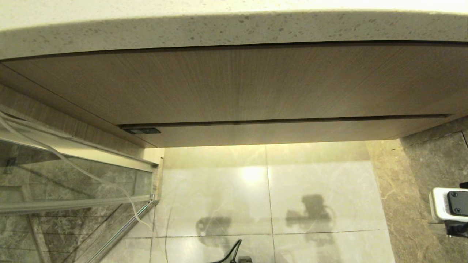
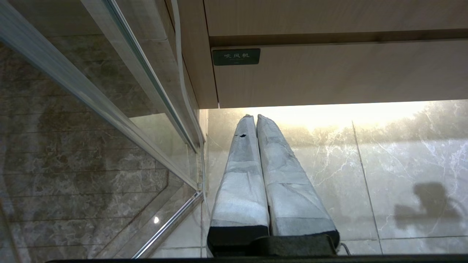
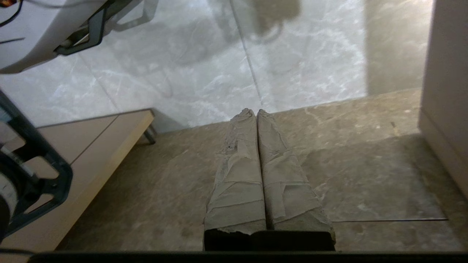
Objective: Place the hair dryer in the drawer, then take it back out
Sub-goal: Pull open the drawer
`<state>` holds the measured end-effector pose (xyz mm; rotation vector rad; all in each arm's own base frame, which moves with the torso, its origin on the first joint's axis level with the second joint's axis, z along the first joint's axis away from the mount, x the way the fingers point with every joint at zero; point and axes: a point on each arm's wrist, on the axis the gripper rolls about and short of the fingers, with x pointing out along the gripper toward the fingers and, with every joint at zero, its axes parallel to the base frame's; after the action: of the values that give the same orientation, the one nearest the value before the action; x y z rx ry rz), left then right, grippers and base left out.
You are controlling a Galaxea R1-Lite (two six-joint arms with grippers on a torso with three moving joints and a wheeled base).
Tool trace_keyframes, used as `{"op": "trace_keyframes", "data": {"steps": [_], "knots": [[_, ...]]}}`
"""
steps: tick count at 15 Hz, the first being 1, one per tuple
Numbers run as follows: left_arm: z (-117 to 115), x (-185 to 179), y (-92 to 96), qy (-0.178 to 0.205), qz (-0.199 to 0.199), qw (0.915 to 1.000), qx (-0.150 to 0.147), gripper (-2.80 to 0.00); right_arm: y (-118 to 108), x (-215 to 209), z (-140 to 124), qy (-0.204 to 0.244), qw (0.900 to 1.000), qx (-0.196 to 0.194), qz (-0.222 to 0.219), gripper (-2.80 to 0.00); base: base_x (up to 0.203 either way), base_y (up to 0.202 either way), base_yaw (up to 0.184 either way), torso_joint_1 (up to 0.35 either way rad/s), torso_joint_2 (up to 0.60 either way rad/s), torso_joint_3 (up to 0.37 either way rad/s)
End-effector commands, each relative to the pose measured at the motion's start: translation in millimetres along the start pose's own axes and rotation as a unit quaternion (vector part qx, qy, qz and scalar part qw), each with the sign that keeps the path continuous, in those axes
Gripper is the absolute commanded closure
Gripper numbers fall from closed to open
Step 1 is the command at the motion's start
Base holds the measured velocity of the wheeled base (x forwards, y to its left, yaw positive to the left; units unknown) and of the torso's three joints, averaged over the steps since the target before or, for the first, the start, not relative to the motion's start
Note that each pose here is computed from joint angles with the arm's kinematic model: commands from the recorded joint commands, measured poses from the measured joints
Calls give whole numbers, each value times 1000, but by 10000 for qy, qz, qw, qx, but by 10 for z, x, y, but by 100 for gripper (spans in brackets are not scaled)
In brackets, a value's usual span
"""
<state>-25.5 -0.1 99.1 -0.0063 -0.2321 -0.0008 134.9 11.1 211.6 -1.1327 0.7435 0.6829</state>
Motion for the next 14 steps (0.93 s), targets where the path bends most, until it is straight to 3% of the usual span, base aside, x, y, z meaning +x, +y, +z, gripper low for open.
{"op": "trace_keyframes", "data": {"steps": [1, 5, 8, 10, 14], "knots": [[-114, 11, 1, 187, 1, 9998, 2, 0, -18, -9, 9, -28, 9999, -58, -127, 0, 0, 0, 0, 0, 0, 0], [-115, 11, 1, 195, 1, 9998, 0, 0, -27, 69, 37, -148, 9995, -95, -273, 0, 0, 0, 0, 0, 0, 0], [-115, 11, 1, 195, 1, 9998, -5, 0, -75, 147, 156, -372, 9991, -215, -67, 0, 0, 0, 0, 0, 0, 0], [-114, 11, 1, 187, 1, 9998, 3, 0, -140, 211, 331, -645, 9979, -1, 97, 0, 0, 0, 0, 0, 0, 0], [-114, 11, 1, 188, 1, 9998, -5, 0, -275, 511, 529, -1039, 9942, -25, -270, 0, 0, 0, 0, 0, 0, 0]]}}
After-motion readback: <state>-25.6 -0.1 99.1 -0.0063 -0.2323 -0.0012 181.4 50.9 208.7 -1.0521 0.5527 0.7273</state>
